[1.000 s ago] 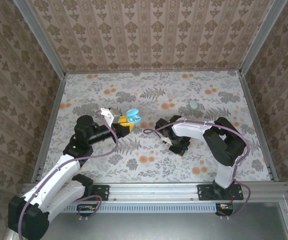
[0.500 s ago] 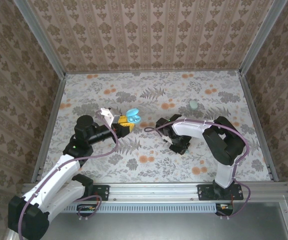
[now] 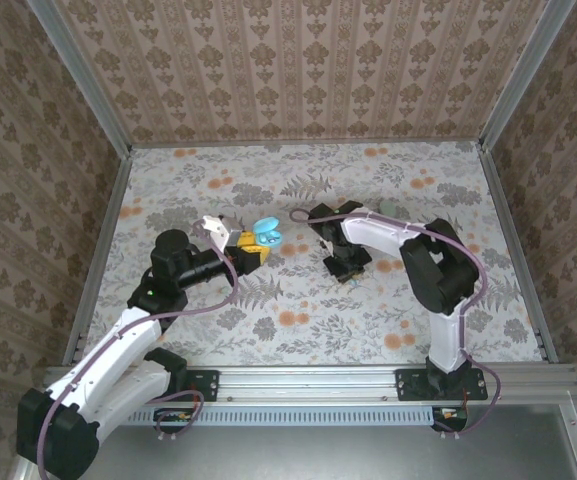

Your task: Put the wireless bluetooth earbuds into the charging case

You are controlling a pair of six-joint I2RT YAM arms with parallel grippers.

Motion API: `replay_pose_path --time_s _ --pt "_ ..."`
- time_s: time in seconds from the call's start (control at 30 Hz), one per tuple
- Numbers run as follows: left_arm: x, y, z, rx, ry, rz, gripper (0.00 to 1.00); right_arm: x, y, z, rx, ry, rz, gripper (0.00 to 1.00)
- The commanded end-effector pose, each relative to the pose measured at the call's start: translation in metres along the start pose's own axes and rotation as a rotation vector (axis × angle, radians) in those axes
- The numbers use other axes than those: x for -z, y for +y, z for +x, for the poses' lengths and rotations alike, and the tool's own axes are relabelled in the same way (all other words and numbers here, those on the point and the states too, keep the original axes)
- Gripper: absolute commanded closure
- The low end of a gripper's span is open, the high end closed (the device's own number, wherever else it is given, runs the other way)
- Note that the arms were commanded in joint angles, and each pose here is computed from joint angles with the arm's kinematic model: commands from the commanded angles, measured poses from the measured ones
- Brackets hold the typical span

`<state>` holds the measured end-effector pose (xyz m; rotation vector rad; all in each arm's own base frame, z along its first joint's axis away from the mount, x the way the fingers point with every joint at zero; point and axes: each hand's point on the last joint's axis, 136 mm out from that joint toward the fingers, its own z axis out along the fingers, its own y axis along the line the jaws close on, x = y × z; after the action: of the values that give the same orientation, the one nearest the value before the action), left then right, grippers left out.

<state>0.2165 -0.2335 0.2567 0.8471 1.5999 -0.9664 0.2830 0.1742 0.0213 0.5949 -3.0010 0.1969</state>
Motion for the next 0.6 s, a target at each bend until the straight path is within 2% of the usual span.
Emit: replay_pose_path --time_s 0.0,0.13,0.2,0.37,0.57 --pt "0.000 -0.003 -0.006 -0.028 -0.013 0.008 0.89 -0.009 0.013 0.000 -0.161 0.066 -0.093 0.84" --pt "-0.001 -0.003 -0.006 -0.029 -0.012 0.008 0.89 -0.011 0.015 -0.005 -0.237 0.065 -0.149 0.82" --pt "-0.001 -0.002 -0.006 -0.029 -0.011 0.008 0.89 -0.007 0.012 -0.006 -0.254 0.054 -0.149 0.78" --pt "-0.002 -0.002 -0.004 -0.028 -0.002 0.007 0.89 0.013 0.003 -0.009 -0.258 -0.006 -0.130 0.68" --pt "-0.004 0.000 -0.004 -0.030 0.004 0.007 0.89 0.032 -0.001 -0.005 -0.235 -0.045 -0.130 0.64"
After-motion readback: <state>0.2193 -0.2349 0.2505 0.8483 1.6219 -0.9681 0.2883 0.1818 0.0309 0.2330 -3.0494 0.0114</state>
